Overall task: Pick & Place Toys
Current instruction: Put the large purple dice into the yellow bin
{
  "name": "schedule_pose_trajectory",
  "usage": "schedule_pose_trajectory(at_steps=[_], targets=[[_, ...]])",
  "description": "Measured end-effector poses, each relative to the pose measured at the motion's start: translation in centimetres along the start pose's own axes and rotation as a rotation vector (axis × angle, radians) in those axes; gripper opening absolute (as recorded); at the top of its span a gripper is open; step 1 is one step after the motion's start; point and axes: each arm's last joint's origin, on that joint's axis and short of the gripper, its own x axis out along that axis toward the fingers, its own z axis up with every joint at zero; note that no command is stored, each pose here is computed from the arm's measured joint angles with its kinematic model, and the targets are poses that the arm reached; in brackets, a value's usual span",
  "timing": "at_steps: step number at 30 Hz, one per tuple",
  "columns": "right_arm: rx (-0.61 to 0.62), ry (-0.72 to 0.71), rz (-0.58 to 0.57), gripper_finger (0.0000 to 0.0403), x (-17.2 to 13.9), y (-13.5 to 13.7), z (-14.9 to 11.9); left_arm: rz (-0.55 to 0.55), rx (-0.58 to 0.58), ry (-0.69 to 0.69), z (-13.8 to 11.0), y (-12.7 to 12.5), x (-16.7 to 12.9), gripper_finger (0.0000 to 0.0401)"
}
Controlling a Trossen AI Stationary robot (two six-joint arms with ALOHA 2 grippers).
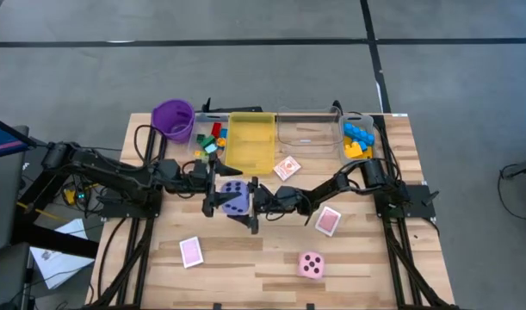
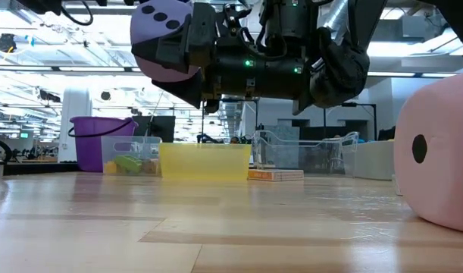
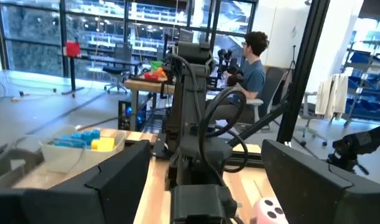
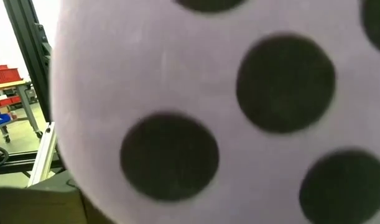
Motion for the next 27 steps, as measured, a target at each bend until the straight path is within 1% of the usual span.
schedule_pose_trajectory(at_steps=[4,7,10,13,16,19,21,24,27], targets=[[0.001,-0.012,0.005,0.0363,-0.1,0.2,1.2,0.009,0.065,-0.009,0.8,0.1,-0.7,0.0301],[0.003,-0.028,0.012,0.0363,-0.5,0.4,2.8,0.063,0.082,0.004,1.5,0.3,-1.8,0.0301],[0.005,-0.051,0.016,0.0363,-1.0,0.6,4.3,0.122,0.085,0.01,2.4,0.7,-3.6,0.0301],[0.007,-0.098,0.019,0.0363,-1.4,0.8,6.4,0.159,0.072,0.017,3.2,1.0,-5.4,0.0301],[-0.034,-0.125,-0.027,0.0363,-1.7,0.9,8.4,0.18,0.047,0.047,3.5,1.3,-7.0,0.0301],[-0.086,-0.13,-0.134,0.0363,-2.1,0.8,10.3,0.227,0.021,0.129,2.9,1.7,-8.1,0.0301],[-0.118,-0.115,-0.227,0.0363,-2.5,0.7,11.4,0.27,-0.004,0.203,2.2,1.9,-8.5,0.0301],[-0.15,-0.085,-0.431,0.0363,-3.2,0.3,12.8,0.347,-0.034,0.307,0.9,2.2,-8.9,0.0301],[-0.172,-0.057,-0.66,0.0363,-3.9,-0.4,13.5,0.405,-0.054,0.366,-0.8,2.5,-9.0,0.0301]])
